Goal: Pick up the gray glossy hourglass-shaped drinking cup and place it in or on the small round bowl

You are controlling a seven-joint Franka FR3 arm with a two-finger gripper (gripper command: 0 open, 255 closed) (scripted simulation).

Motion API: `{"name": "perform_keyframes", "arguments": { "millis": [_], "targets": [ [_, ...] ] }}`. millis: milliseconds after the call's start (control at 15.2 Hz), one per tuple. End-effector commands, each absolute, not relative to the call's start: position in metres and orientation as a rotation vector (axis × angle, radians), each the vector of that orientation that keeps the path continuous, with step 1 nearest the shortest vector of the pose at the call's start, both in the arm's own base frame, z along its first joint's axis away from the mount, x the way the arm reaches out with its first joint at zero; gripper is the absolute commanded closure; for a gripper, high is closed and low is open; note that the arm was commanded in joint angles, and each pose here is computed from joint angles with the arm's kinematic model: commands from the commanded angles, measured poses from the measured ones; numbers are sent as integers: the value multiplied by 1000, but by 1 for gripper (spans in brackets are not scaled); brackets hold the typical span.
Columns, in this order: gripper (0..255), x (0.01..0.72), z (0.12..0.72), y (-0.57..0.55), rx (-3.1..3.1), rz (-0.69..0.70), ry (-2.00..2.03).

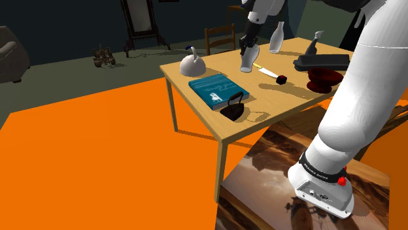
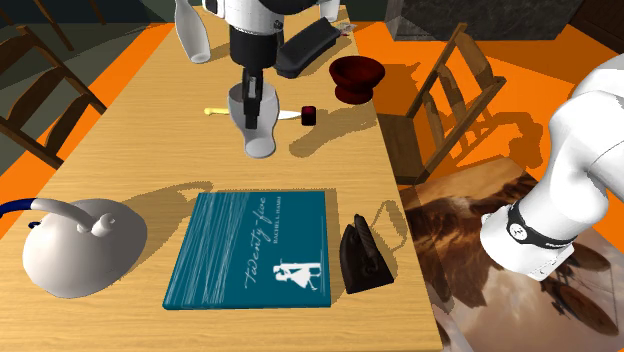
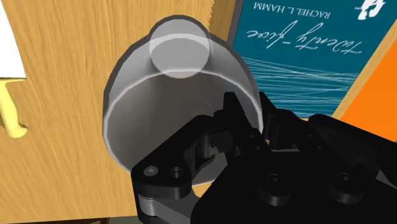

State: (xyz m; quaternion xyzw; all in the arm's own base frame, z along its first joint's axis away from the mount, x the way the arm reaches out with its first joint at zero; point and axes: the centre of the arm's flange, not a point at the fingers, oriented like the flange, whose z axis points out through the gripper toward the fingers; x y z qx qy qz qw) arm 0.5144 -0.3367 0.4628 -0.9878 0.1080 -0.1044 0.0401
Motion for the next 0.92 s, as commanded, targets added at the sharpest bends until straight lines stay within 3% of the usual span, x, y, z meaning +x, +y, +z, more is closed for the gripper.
{"name": "perform_keyframes", "arguments": {
  "millis": [0,858],
  "targets": [
    [255,514,473,-337,-3027,-320,331],
    [255,514,538,-337,-3027,-320,331]
  ]
}}
